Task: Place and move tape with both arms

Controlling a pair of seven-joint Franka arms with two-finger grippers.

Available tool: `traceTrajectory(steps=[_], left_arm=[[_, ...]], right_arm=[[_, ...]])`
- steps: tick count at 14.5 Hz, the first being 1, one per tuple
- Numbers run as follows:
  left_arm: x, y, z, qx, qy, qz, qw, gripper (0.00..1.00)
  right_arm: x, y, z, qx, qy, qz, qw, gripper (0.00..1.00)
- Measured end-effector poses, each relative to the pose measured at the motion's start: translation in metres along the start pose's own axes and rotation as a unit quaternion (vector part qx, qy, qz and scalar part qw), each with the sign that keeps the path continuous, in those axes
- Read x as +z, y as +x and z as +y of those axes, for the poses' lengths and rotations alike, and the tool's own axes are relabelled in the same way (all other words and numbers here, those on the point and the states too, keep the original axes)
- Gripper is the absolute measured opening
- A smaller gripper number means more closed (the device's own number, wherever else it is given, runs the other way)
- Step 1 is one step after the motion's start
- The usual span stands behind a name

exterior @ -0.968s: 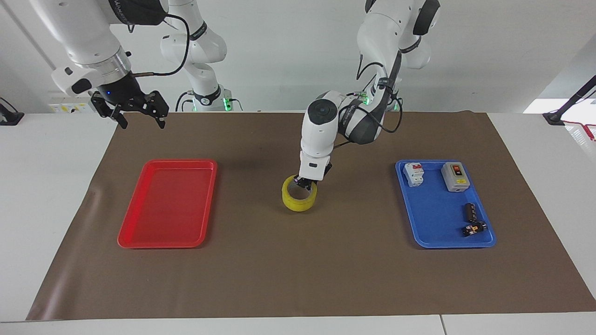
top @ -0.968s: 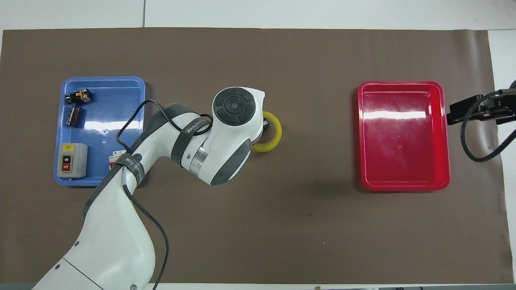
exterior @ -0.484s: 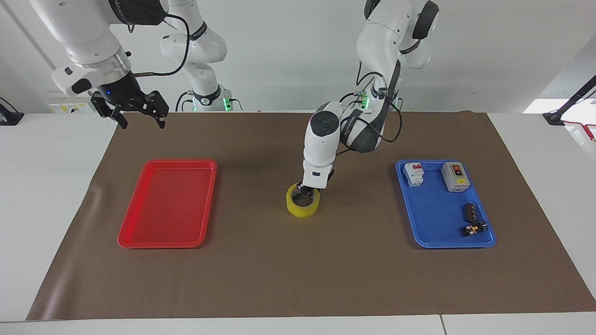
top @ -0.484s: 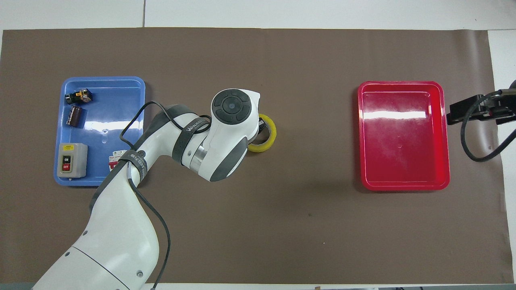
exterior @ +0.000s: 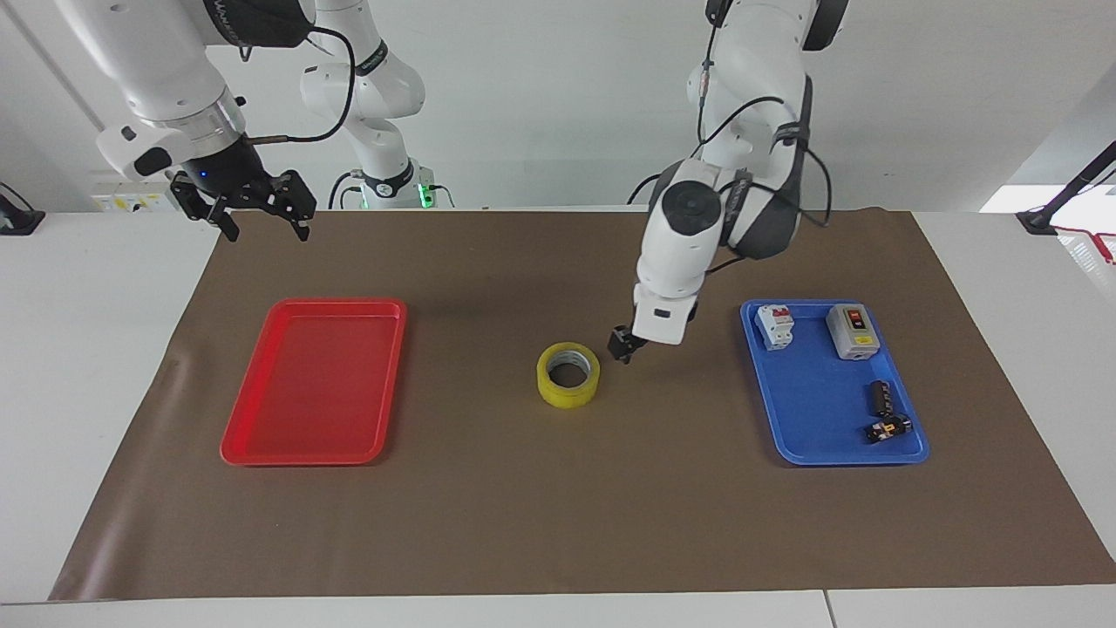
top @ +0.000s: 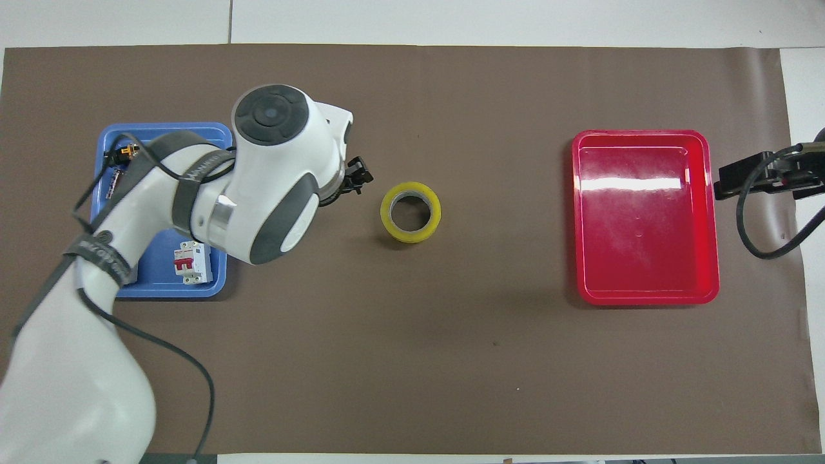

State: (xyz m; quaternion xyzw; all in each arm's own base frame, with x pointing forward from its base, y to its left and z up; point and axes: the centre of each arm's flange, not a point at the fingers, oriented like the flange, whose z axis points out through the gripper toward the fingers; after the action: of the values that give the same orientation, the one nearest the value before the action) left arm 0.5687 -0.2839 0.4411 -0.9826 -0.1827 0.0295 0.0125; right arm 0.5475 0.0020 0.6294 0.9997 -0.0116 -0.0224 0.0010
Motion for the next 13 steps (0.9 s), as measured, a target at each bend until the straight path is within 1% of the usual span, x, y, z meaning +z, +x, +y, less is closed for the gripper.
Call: traceTrajectory(steps=[3, 5, 7, 9, 11, 13], left_arm=[[-0.057, 0.032, -0.086, 0.052, 0.010, -0.013, 0.999, 1.00], [-0.083, 0.047, -0.142, 0.095, 0.014, -0.026, 0.995, 1.00], [-0.103, 0.057, -0.190, 0.137, 0.012, -0.035, 0.990, 1.00], [-0.110, 0.062, -0.215, 0.157, 0.009, -0.036, 0.987, 1.00], [-0.109, 0.060, -0.213, 0.164, 0.010, -0.038, 0.986, 1.00], [-0.104, 0.058, -0.215, 0.164, 0.011, -0.043, 0.986, 1.00]], right_arm=[[0.007, -0.001, -0.009, -0.008, 0.001, -0.008, 1.000, 1.00], [0.013, 0.001, -0.030, -0.024, 0.023, -0.011, 0.999, 1.00], [0.035, 0.012, -0.073, -0.056, 0.043, -0.004, 0.997, 1.00], [0.074, 0.025, -0.137, -0.092, 0.045, 0.008, 0.995, 1.00], [0.124, 0.029, -0.203, -0.092, 0.044, 0.018, 0.995, 1.00], [0.174, 0.020, -0.260, -0.085, 0.033, 0.025, 0.996, 1.00]])
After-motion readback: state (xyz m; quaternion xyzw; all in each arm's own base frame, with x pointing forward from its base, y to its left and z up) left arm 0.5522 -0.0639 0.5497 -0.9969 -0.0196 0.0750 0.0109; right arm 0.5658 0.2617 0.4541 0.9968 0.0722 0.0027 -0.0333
